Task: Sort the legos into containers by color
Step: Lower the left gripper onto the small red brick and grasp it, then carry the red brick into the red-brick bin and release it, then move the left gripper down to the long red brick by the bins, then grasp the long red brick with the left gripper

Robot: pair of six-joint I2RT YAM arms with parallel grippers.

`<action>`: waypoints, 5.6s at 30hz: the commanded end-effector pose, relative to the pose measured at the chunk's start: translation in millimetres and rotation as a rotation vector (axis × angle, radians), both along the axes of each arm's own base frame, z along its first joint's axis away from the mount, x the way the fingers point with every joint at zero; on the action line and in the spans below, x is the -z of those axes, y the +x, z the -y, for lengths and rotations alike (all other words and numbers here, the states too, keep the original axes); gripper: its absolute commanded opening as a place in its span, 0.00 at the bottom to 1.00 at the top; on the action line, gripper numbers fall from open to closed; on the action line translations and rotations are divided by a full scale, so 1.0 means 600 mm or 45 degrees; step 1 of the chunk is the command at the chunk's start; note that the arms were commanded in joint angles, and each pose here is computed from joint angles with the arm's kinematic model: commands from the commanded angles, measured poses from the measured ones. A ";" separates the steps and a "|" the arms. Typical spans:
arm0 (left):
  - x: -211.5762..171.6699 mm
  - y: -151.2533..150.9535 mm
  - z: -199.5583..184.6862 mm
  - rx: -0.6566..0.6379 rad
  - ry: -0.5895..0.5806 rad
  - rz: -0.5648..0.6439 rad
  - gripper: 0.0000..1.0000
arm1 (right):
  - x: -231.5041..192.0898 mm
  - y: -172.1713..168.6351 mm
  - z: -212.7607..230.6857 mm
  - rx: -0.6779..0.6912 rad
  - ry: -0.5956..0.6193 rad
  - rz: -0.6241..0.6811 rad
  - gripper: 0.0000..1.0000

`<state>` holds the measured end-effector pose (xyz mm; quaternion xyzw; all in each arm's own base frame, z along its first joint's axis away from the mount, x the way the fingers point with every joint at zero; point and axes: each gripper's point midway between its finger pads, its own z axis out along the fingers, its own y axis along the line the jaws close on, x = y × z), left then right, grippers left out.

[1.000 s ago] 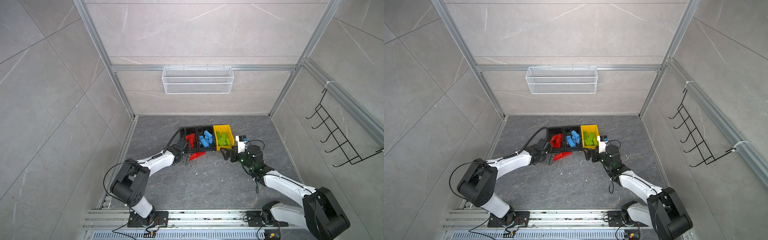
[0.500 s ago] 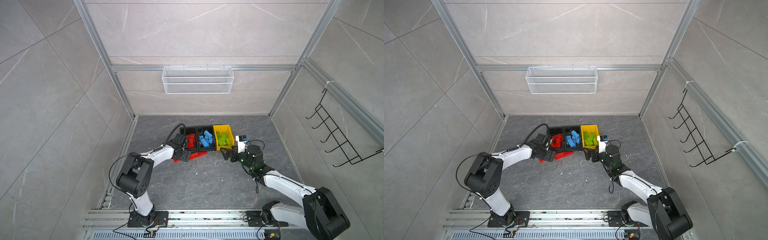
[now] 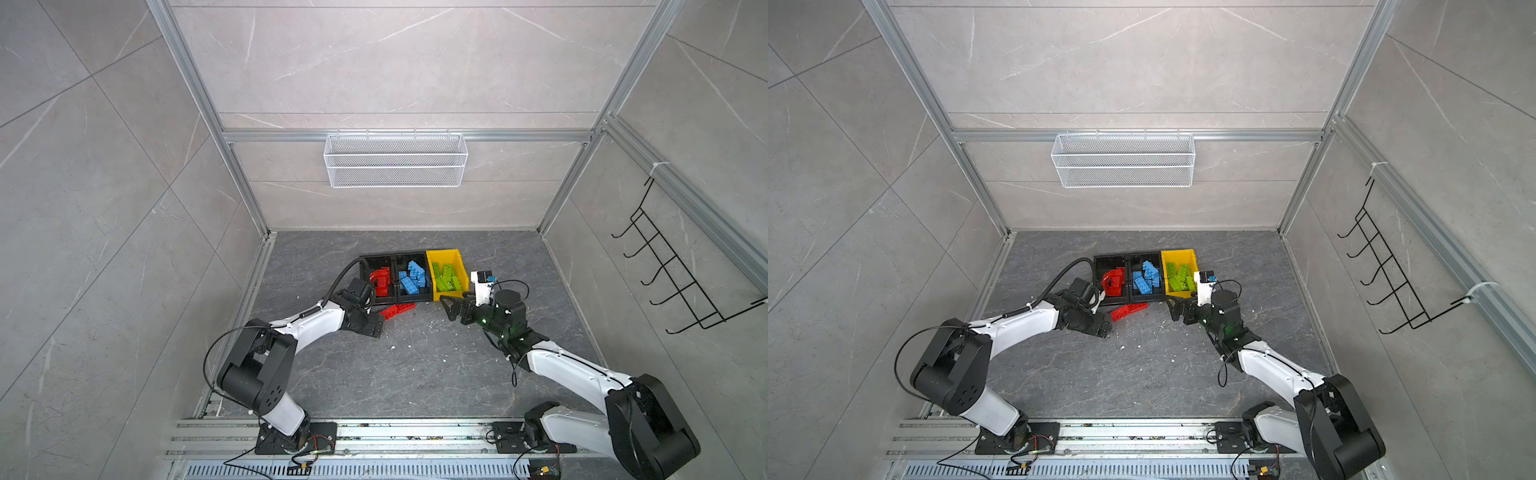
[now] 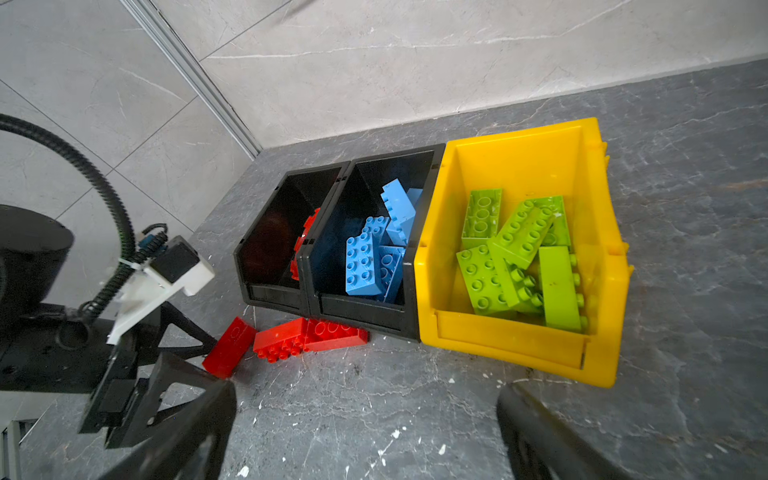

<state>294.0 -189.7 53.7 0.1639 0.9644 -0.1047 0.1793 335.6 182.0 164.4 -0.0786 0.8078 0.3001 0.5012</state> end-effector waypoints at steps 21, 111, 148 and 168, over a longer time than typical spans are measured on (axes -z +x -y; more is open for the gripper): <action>0.029 0.049 -0.026 -0.125 0.212 0.035 0.64 | -0.016 0.007 -0.007 -0.015 0.014 0.012 1.00; -0.067 0.036 0.046 0.149 -0.004 0.228 0.83 | -0.008 0.005 -0.019 -0.061 0.042 0.010 1.00; 0.007 0.073 0.147 0.409 0.025 0.110 0.54 | -0.014 0.003 -0.019 -0.066 0.043 0.013 1.00; 0.041 0.072 0.089 0.279 0.252 0.101 0.56 | -0.010 0.005 -0.022 -0.074 0.047 0.000 1.00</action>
